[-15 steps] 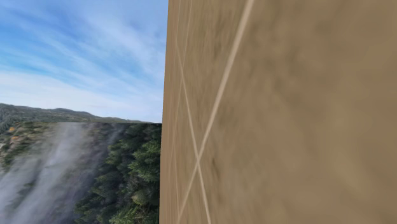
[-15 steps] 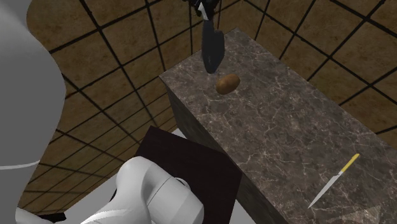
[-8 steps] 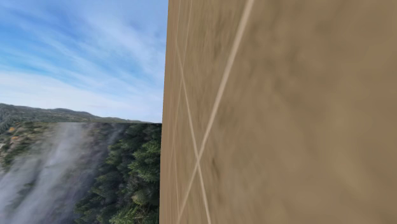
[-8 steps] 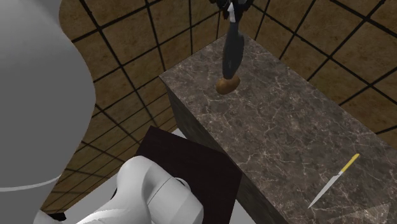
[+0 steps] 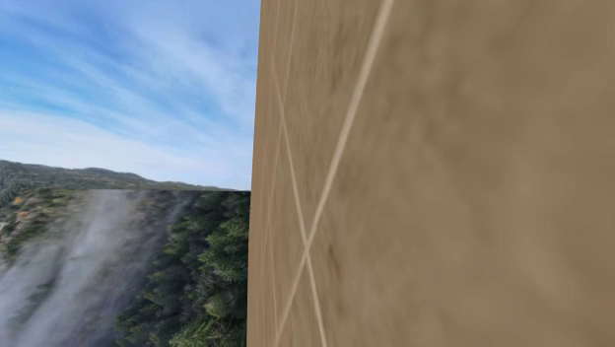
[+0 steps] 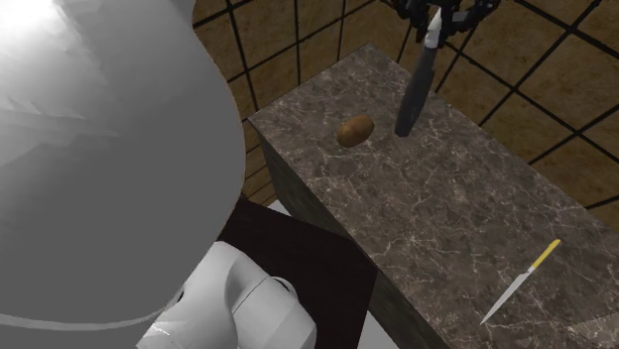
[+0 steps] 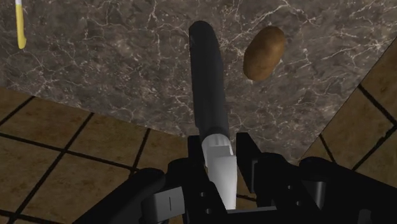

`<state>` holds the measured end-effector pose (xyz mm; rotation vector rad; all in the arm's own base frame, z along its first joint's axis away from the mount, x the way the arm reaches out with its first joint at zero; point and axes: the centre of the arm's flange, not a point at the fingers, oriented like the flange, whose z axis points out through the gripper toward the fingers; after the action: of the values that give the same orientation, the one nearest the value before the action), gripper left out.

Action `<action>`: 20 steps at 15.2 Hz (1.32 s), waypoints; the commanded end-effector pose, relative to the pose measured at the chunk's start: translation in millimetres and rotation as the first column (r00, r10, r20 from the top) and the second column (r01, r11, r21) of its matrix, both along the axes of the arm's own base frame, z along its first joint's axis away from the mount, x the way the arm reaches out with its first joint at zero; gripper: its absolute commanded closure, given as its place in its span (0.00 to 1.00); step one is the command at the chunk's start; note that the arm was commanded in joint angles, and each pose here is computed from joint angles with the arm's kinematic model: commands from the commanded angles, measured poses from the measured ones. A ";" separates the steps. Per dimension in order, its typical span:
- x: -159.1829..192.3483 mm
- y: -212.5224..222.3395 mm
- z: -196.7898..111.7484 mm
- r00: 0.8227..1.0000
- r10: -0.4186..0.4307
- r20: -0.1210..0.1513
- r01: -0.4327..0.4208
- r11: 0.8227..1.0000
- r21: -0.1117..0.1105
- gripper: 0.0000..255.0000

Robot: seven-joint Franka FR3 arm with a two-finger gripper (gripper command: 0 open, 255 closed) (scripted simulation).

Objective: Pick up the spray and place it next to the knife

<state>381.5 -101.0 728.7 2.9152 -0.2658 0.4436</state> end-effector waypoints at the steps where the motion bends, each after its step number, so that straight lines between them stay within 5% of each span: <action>1: 0.1 -28.3 -0.8 1.000 0.001 0.000 -0.001 1.000 -0.001 1.00; 20: 14.0 -278.8 0.3 1.000 0.001 0.000 -0.001 1.000 -0.001 1.00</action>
<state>394.6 -366.0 729.4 2.9158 -0.2667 0.4437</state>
